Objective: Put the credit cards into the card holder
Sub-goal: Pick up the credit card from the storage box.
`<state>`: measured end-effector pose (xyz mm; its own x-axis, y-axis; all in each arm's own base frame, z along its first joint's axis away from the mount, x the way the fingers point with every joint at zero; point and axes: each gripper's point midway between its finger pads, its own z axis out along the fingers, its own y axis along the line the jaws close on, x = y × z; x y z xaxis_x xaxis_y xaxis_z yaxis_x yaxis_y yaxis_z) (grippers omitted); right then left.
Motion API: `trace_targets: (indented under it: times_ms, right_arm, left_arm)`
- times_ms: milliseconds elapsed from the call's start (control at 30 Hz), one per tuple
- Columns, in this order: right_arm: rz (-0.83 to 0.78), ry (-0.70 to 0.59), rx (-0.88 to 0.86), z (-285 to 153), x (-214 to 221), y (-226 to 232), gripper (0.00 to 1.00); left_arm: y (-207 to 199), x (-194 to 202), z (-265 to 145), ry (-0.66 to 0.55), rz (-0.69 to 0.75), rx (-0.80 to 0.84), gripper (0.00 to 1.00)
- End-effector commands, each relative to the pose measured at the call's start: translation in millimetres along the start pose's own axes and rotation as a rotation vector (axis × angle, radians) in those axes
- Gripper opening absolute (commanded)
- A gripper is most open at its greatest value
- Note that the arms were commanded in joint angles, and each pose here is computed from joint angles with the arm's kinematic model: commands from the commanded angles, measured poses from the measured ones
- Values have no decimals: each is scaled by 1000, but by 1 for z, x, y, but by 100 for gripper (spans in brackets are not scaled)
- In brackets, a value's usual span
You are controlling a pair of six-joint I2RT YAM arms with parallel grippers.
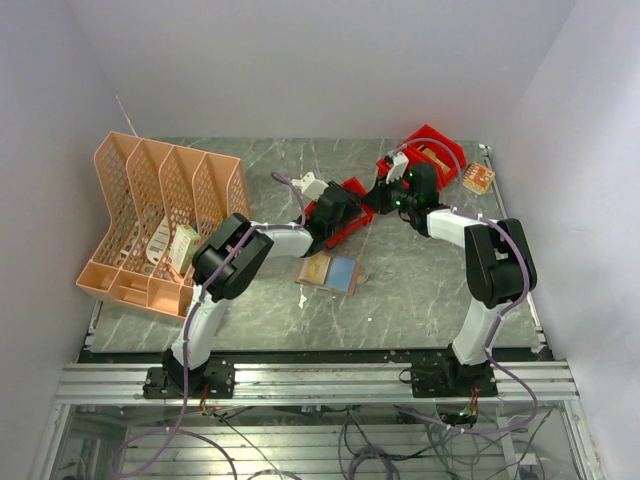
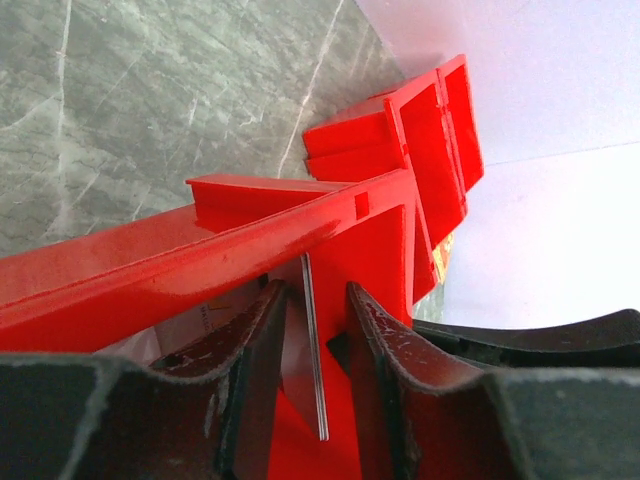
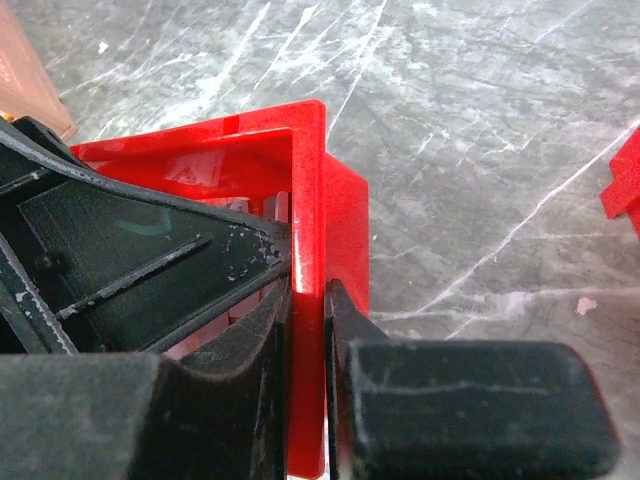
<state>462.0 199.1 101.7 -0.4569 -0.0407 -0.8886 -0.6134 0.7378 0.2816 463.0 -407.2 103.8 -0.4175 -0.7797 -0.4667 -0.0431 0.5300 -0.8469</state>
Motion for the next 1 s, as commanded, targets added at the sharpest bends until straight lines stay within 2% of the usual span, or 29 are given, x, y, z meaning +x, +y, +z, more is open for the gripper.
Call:
trace_targets:
  times_ms: [0,200,367,667,800,967]
  right_arm:
    - [-25,-62,-75,2,-27,17,0]
    - [-20,-58,-83,2,-26,18,0]
    - [-18,-60,-84,2,-27,18,0]
    - [-15,-54,-90,2,-24,19,0]
    - [-17,-54,-87,2,-24,18,0]
    - [-15,-53,-87,3,-23,18,0]
  left_arm:
    - [-8,7,10,35,-2,-13,43]
    - [13,12,11,62,16,-107,48]
    - [18,11,18,76,16,-127,46]
    - [28,8,13,57,-17,-155,38]
    - [32,6,14,57,-16,-178,26]
    - [43,8,9,62,-12,-233,25]
